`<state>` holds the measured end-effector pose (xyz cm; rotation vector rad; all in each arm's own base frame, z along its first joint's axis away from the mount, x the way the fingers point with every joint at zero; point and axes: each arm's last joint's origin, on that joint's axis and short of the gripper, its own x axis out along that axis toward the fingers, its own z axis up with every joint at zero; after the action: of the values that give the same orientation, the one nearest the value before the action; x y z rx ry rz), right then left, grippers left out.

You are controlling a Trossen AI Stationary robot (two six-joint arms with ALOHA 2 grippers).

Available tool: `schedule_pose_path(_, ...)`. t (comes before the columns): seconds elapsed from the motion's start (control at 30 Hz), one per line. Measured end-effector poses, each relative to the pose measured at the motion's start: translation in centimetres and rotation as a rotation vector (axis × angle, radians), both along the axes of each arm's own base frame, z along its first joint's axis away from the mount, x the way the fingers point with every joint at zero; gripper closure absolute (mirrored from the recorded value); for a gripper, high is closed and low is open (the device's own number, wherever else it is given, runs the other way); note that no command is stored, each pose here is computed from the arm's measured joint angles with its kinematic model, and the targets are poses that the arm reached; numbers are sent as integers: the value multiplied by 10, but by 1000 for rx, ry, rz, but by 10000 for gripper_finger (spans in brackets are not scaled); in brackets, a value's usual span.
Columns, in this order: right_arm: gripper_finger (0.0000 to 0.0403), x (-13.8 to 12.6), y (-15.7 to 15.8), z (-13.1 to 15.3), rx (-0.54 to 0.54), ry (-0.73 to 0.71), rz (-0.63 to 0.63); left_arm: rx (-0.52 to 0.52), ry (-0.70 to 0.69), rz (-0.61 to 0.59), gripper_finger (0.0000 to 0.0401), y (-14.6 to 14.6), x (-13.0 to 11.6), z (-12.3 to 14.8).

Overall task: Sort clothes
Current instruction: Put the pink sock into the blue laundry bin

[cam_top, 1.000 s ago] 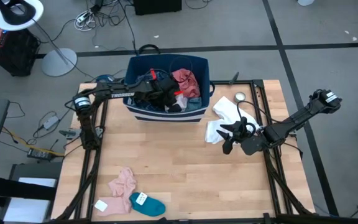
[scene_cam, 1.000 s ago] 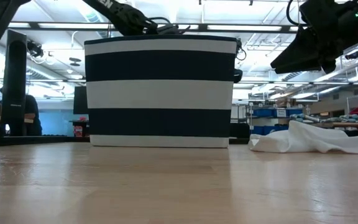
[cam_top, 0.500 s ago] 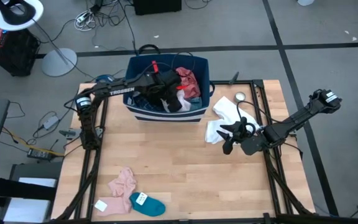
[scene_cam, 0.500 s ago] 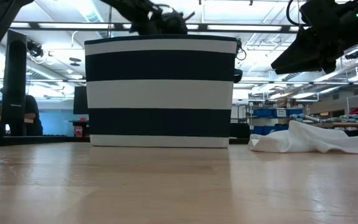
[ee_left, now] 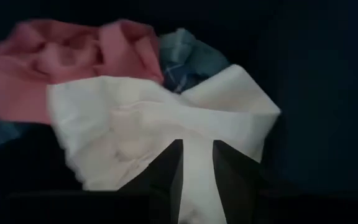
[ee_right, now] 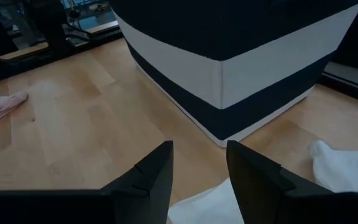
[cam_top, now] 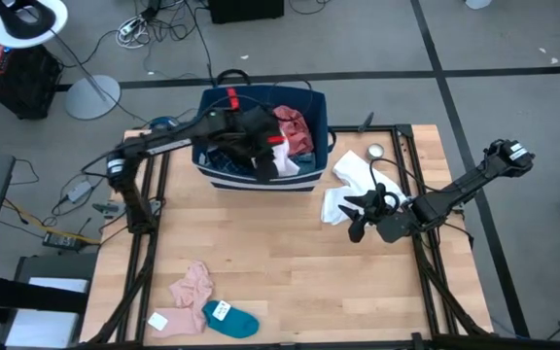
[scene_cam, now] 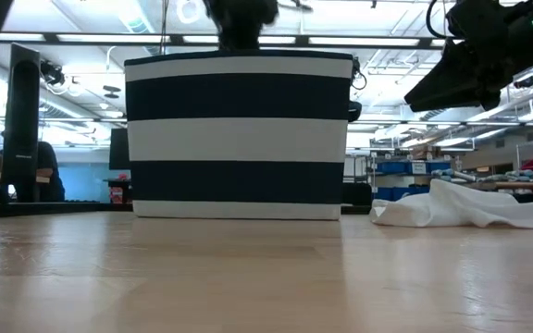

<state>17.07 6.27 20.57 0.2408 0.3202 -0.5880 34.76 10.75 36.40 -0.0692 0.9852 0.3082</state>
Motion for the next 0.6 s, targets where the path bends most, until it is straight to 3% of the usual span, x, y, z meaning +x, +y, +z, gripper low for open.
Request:
schedule_pose_path(0.27, 252, 0, 0, 0, -1, 1, -1, 17, -87, 29, 309, -36, -52, 52)
schedule_pose_path(0.6, 252, 0, 0, 0, -37, 23, 12, 63, -133, 42, 309, -83, -92, 78)
